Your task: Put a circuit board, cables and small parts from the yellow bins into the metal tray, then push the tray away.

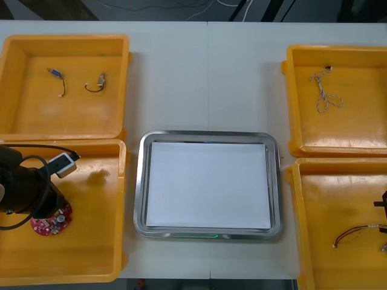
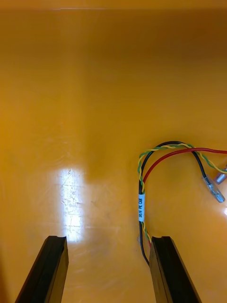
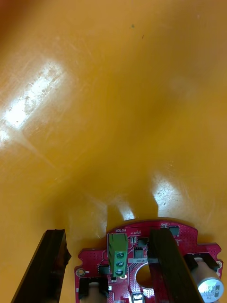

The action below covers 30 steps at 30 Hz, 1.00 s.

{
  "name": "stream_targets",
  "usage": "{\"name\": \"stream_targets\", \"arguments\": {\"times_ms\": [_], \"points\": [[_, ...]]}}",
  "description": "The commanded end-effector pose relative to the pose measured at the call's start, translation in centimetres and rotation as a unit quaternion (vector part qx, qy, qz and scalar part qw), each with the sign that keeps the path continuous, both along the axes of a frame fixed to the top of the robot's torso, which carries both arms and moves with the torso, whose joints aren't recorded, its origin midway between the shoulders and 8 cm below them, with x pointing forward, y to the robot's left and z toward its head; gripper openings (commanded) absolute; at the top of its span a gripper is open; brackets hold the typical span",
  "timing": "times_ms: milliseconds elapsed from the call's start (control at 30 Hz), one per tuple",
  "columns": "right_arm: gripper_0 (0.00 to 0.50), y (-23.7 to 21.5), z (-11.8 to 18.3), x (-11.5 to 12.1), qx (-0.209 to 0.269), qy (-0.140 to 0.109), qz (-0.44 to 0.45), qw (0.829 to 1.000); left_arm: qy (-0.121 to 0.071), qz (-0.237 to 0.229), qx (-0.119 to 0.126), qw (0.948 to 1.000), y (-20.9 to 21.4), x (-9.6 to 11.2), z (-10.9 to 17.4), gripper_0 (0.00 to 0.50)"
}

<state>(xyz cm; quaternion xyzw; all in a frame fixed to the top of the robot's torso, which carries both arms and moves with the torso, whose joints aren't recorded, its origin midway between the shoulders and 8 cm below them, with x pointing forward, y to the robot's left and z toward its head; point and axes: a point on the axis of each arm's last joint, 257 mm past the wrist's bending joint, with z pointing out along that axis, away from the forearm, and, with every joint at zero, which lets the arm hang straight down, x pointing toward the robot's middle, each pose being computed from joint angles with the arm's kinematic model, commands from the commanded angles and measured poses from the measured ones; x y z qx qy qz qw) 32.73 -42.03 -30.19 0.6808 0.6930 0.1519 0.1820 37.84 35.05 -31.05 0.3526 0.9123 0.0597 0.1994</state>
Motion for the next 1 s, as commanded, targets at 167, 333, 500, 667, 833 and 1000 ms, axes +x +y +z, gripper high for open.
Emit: {"name": "stream_targets", "arguments": {"times_ms": [167, 333, 500, 667, 833, 1000], "points": [[0.5, -0.2, -2.8, -1.0, 0.002, 0.007, -0.011, 1.0, -0.014, -0.013, 0.023, 0.9996, 1.1, 0.7, 0.9, 0.5], [0.5, -0.5, -3.4, -0.9, 0.0, 0.007, -0.013, 1.0, -0.012, -0.012, 0.025, 0.9995, 1.3, 0.5, 0.7, 0.5], [0.5, -0.4, -4.1, -0.9, 0.001, 0.008, -0.013, 1.0, -0.014, -0.012, 0.023, 0.9996, 1.3, 0.4, 0.6, 0.383], [0.5, -0.2, -4.7, -0.5, 0.004, 0.004, -0.013, 1.0, -0.013, -0.011, 0.022, 0.9996, 1.3, 0.3, 0.4, 0.0], [0.5, 0.1, -5.2, -0.5, 0.007, 0.006, -0.013, 1.0, -0.013, -0.012, 0.022, 0.9996, 1.3, 0.3, 0.4, 0.0], [0.5, 0.4, -5.5, -0.7, 0.009, 0.01, -0.01, 1.0, -0.014, -0.014, 0.021, 0.9996, 1.1, 0.3, 0.5, 0.0]]}}
